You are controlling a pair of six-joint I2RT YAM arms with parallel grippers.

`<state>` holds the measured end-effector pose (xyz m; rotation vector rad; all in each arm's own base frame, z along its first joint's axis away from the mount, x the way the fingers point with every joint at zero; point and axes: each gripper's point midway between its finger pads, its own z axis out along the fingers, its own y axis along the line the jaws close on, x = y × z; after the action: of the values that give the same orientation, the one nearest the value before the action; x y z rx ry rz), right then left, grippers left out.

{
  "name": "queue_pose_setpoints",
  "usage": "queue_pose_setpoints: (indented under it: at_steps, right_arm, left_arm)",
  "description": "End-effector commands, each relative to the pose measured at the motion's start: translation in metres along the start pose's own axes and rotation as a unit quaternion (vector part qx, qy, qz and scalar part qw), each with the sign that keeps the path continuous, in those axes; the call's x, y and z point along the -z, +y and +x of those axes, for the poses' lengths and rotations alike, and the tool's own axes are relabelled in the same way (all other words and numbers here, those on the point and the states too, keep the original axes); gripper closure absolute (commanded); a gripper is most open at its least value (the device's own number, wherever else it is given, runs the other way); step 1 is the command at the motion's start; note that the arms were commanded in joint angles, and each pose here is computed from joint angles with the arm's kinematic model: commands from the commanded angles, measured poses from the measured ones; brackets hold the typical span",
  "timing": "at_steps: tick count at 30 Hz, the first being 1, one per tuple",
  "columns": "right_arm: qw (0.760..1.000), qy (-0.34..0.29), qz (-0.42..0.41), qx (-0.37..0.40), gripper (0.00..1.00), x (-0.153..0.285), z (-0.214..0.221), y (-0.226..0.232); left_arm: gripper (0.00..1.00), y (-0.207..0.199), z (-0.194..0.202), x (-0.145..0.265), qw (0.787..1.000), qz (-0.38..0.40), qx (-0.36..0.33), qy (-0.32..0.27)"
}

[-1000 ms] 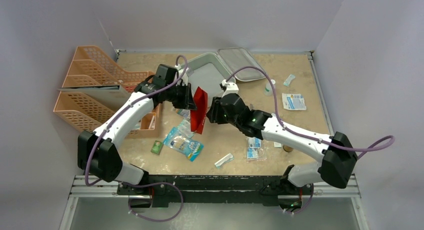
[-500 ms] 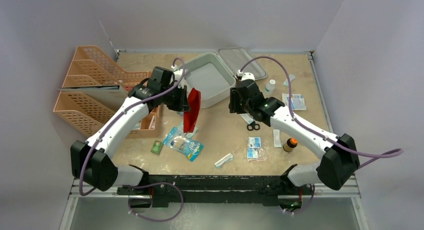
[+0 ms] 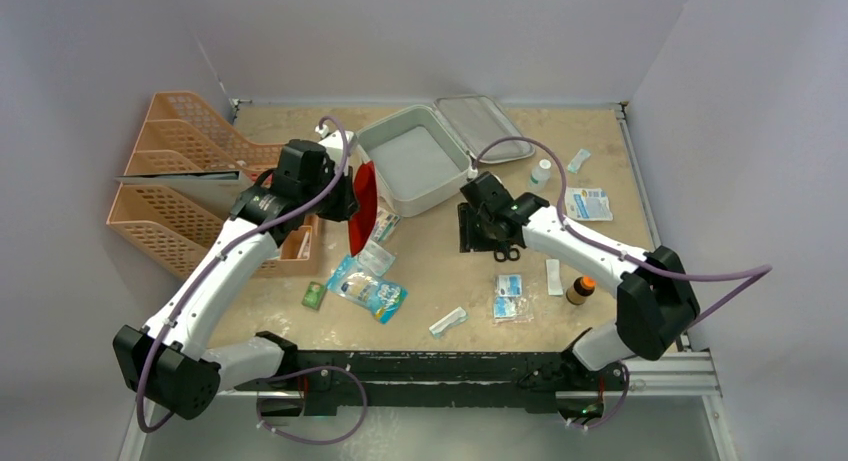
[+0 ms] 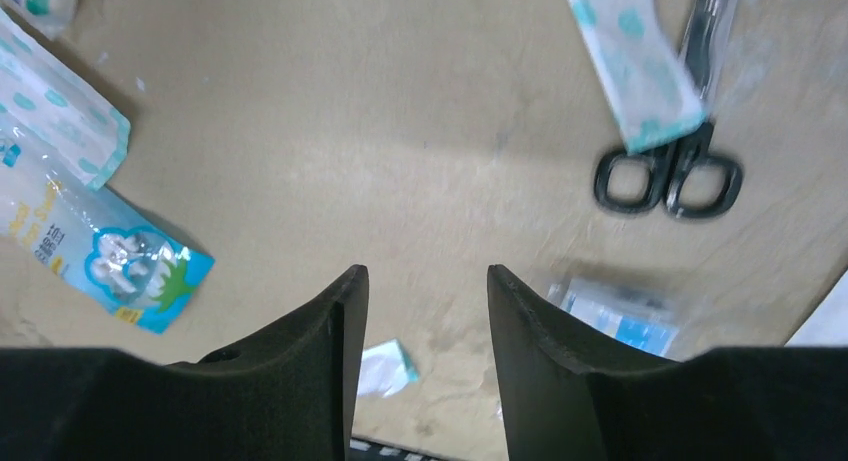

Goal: Organize the medicine kit
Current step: Pick up the medicine pouch from the center of the board, then pick up the medical item at the center of the board.

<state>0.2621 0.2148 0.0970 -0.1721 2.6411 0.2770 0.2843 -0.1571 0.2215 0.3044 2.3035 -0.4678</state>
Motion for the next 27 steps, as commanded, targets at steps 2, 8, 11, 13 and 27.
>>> queue_pose_setpoints:
  at_steps: [2,8,11,13,27]
  right_arm:
    - [0.974,0.096,0.038,-0.202,0.49,0.017,0.048,0.003]
    - [0.933,0.149,0.072,-0.319,0.48,0.020,0.085,0.017]
    - [0.916,0.161,0.090,-0.357,0.47,0.019,0.101,0.022]
    - [0.903,0.170,0.103,-0.380,0.47,0.015,0.110,0.022]
    - [0.868,0.215,0.138,-0.425,0.48,0.002,0.141,0.033]
  left_arm:
    - [1.00,0.008,-0.010,0.002,0.999,-0.023,-0.006,-0.026]
    - [1.00,0.010,-0.010,0.003,0.999,-0.028,-0.006,-0.029]
    - [1.00,0.010,-0.011,0.004,0.999,-0.028,-0.007,-0.031]
    - [1.00,0.010,-0.011,0.005,0.999,-0.028,-0.007,-0.032]
    - [1.00,0.010,-0.011,0.005,0.999,-0.027,-0.007,-0.035]
